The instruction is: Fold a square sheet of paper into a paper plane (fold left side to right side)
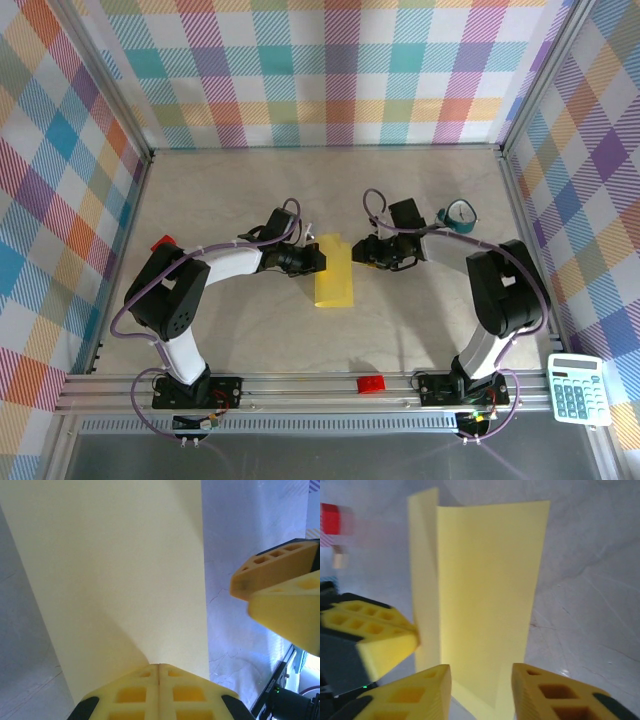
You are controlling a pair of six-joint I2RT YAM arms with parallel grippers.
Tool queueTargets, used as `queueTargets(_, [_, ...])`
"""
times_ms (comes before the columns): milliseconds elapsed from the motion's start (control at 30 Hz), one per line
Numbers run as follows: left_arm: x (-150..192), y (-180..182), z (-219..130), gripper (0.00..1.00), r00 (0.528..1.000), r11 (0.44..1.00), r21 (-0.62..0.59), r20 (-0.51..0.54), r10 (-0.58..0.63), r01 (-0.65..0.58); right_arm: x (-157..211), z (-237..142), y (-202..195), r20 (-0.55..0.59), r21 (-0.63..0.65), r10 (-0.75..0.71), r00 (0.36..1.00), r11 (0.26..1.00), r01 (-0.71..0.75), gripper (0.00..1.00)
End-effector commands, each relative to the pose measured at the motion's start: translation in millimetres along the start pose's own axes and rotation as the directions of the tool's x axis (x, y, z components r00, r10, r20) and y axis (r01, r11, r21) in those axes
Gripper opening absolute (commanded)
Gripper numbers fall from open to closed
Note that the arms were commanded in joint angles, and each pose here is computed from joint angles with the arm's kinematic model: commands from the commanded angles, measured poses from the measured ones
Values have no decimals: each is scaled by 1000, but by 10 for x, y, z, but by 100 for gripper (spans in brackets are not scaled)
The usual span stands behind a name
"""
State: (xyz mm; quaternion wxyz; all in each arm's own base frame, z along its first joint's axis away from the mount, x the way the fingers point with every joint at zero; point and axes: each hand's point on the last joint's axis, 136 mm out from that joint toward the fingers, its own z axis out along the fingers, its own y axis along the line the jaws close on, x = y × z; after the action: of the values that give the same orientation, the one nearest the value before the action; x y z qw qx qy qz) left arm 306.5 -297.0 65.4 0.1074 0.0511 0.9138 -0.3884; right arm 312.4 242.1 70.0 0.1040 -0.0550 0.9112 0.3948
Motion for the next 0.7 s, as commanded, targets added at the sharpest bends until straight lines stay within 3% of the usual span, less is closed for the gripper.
queueTargets(0, [-7, -57, -14, 1, 1000, 1000, 0, -6, 24, -24, -36, -11, 302, 23, -158, -50, 998, 986, 53, 42])
queueTargets(233, [1, -63, -25, 1, 1000, 1000, 2, -6, 26, -26, 1, 181, 331, -25, -185, -42, 999, 982, 36, 46])
queueTargets(667, [-21, -97, 8, 1, 1000, 999, 27, -5, 16, -16, 71, 382, 381, -71, -190, -42, 997, 981, 28, 41])
